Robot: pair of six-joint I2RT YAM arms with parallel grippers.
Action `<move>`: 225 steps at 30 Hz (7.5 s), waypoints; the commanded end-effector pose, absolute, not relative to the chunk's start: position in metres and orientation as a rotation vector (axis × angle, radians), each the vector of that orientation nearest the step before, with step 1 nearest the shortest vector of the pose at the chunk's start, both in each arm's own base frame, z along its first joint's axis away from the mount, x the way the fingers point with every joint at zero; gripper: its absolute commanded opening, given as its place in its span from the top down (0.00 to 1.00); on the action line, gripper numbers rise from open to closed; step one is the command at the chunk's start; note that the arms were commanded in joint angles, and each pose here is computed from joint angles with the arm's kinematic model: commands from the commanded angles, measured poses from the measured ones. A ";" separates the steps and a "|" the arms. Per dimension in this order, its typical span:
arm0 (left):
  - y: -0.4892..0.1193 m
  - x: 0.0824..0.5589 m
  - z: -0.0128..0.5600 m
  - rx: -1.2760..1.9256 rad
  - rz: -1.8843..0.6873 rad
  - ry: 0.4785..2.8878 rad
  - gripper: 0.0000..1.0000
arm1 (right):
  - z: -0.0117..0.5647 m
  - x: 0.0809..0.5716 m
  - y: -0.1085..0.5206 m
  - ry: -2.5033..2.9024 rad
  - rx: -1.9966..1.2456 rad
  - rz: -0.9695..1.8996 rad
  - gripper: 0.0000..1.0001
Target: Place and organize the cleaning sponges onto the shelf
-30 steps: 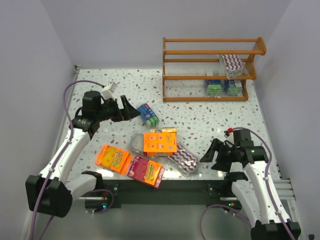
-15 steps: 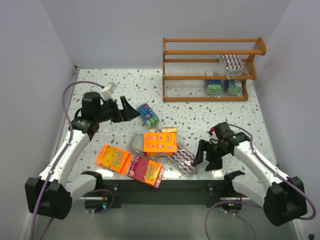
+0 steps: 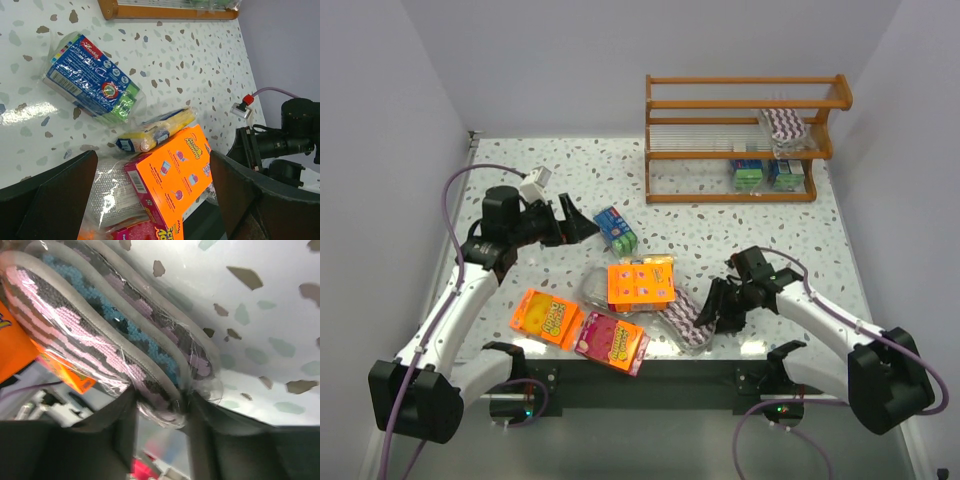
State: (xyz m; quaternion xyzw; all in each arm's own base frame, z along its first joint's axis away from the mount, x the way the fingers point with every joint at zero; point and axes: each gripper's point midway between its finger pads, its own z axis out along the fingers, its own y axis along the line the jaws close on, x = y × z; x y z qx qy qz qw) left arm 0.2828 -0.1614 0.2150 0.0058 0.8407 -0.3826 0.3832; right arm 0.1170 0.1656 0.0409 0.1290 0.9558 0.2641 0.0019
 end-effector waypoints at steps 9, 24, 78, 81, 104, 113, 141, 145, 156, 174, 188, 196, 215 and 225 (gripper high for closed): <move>-0.160 0.284 0.234 0.027 -0.962 2.096 0.00 | 0.059 0.162 0.114 2.866 0.526 0.432 1.00; -0.159 0.290 0.250 0.041 -0.943 2.070 0.00 | 0.205 0.288 0.114 2.430 0.499 0.891 1.00; -0.159 0.296 0.242 0.008 -0.940 2.070 0.00 | 0.240 0.532 0.037 2.172 0.939 0.975 0.73; -0.159 0.296 0.242 0.003 -0.943 2.069 0.00 | 0.243 0.530 0.033 2.153 0.939 0.949 0.61; -0.160 0.299 0.245 0.026 -0.938 2.066 0.00 | 0.291 0.456 0.043 2.020 0.818 1.019 0.81; -0.157 0.297 0.222 0.003 -0.919 2.136 0.00 | 0.214 0.308 0.159 2.477 0.272 0.882 0.99; -0.146 0.228 0.107 -0.076 -0.889 2.545 0.10 | 0.098 0.190 0.322 2.585 0.204 0.705 0.47; -0.152 0.230 0.098 -0.029 -0.891 2.558 0.12 | 0.089 0.191 0.324 2.568 0.260 0.669 0.46; -0.164 0.218 0.061 0.024 -0.973 2.622 0.36 | 0.044 0.184 0.314 2.663 0.306 0.526 0.43; -0.177 0.226 0.155 0.172 -1.066 2.388 0.56 | 0.150 0.156 0.322 2.560 -0.106 0.860 1.00; -0.173 0.261 0.259 0.152 -0.969 2.203 0.06 | 0.287 0.187 0.164 2.324 -0.241 0.044 1.00; -0.173 0.264 0.260 0.120 -0.971 2.199 0.05 | 0.288 0.234 0.111 2.167 -0.405 -0.795 1.00; -0.163 0.245 0.256 0.050 -0.950 2.177 0.04 | 0.218 0.310 0.153 1.975 -0.914 -1.135 0.96; -0.167 0.250 0.243 0.039 -0.969 2.197 0.04 | 0.143 0.249 0.190 2.030 -1.199 -0.937 0.93</move>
